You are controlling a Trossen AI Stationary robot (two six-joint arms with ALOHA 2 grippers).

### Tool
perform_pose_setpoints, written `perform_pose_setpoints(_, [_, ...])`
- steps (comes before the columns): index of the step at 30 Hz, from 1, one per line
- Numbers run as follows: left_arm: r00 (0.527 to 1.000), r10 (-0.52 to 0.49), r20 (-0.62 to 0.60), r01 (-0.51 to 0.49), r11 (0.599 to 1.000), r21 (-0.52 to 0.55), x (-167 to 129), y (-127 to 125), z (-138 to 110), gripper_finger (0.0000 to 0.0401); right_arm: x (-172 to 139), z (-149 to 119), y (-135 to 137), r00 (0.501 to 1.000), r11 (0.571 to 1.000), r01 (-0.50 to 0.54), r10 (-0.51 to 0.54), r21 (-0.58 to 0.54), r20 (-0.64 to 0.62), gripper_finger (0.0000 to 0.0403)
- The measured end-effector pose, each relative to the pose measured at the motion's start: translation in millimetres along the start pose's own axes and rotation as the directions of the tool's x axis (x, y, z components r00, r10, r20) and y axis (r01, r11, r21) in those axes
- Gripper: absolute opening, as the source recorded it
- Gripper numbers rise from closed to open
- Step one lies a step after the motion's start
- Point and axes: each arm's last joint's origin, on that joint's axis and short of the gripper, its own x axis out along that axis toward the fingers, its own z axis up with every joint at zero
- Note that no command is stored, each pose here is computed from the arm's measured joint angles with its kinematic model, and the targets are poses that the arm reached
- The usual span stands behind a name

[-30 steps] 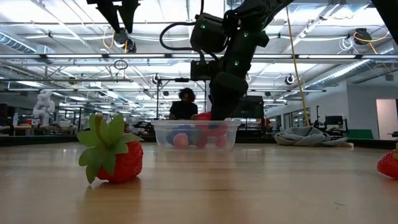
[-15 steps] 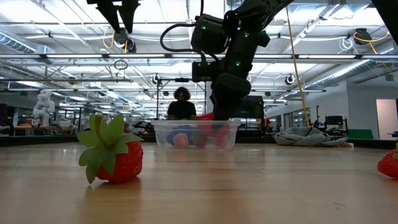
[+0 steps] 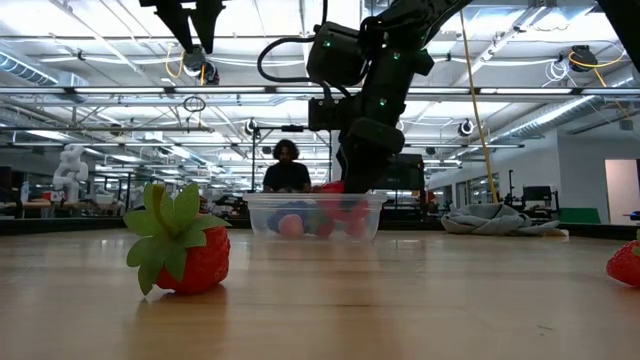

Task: Pick and placing Produce into tupperware
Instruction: Put the dragonfruit into the transparent bin, then put the left strawberry into the transparent bin

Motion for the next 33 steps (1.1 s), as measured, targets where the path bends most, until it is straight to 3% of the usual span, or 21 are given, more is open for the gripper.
perform_pose_setpoints(8, [0.998, 0.045, -0.049, -0.043, 0.998, 0.044, 17, -7, -9, 0.0237, 0, 0, 0, 1.000, 1.000, -0.004, 0.004, -0.001, -0.003, 0.0237])
perform_pose_setpoints(17, [0.986, 0.131, -0.099, -0.119, 0.986, 0.117, 40, -13, -23, 0.0237, 0, 0, 0, 1.000, 1.000, -0.005, 0.005, -0.006, -0.002, 0.0287])
perform_pose_setpoints(23, [0.985, 0.151, -0.083, -0.142, 0.983, 0.113, 41, -11, -21, 0.0237, -3, 1, 0, 1.000, 0.997, -0.002, 0.003, -0.081, 0.013, 0.0315])
perform_pose_setpoints(29, [0.982, 0.171, -0.083, -0.162, 0.981, 0.107, 43, -7, -19, 0.0237, -31, 7, 2, 0.994, 0.987, 0.023, -0.006, -0.157, 0.107, 0.0320])
perform_pose_setpoints(33, [0.980, 0.178, -0.085, -0.170, 0.980, 0.100, 45, -5, -18, 0.0237, -64, 9, 1, 0.982, 0.990, 0.041, -0.015, -0.135, 0.186, 0.0320])
